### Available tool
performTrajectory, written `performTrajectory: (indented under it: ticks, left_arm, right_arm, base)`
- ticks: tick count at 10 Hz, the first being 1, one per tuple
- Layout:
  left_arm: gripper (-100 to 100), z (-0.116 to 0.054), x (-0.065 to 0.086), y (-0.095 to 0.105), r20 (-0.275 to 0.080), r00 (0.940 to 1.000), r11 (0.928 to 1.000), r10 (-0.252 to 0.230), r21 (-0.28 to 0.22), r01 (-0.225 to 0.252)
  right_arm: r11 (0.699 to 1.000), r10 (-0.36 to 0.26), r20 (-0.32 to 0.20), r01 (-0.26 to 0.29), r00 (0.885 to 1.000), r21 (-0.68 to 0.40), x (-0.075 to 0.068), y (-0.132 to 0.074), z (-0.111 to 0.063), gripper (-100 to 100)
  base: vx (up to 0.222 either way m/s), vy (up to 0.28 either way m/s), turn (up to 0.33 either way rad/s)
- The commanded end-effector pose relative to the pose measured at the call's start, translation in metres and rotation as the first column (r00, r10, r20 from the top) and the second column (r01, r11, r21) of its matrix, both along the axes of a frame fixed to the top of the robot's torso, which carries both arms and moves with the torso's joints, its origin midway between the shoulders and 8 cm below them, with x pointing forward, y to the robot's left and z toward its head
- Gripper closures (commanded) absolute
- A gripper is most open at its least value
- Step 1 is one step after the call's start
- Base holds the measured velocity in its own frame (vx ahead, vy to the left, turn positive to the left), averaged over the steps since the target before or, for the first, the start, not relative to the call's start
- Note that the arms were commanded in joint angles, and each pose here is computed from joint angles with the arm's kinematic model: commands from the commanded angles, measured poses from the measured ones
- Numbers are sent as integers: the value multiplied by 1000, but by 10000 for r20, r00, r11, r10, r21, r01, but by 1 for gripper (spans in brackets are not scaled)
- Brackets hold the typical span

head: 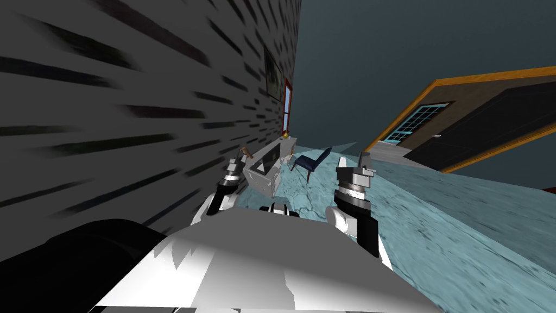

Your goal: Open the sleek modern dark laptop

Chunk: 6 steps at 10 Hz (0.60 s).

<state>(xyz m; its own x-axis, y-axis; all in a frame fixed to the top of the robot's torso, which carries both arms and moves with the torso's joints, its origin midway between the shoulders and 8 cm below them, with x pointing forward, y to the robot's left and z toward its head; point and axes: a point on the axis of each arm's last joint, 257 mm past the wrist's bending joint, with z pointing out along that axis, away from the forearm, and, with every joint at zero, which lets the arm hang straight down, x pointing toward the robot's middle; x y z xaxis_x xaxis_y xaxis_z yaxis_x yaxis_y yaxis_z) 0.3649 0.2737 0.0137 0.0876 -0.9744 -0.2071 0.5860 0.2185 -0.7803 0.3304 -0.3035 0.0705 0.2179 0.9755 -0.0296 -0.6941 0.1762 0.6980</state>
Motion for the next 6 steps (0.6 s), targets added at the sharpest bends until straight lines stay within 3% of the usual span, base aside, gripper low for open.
performTrajectory:
  ticks: [1, 3, 4, 6]
  left_arm:
    - [-100, -14, 9, 0, -613, 9981, 9999, 68, 113, -61]
    - [-100, -26, 15, 1, -1025, 9947, 9997, 113, 218, -91]
    - [-100, -37, 20, 2, -1415, 9898, 9993, 157, 346, -109]
    - [-100, -48, 25, 3, -1788, 9837, 9987, 202, 501, -114]
  right_arm:
    - [10000, 0, 0, 0, 10000, 0, 0, 0, 0, 0]
    - [10000, 0, 0, 0, 10000, 0, 0, 0, 0, 0]
    - [10000, 0, 0, 0, 10000, 0, 0, 0, 0, 0]
    - [10000, 0, 0, 0, 10000, 0, 0, 0, 0, 0]
  base:
    - [17, 5, -80]
    - [16, 2, -83]
    - [16, -2, -156]
    - [17, 2, -86]
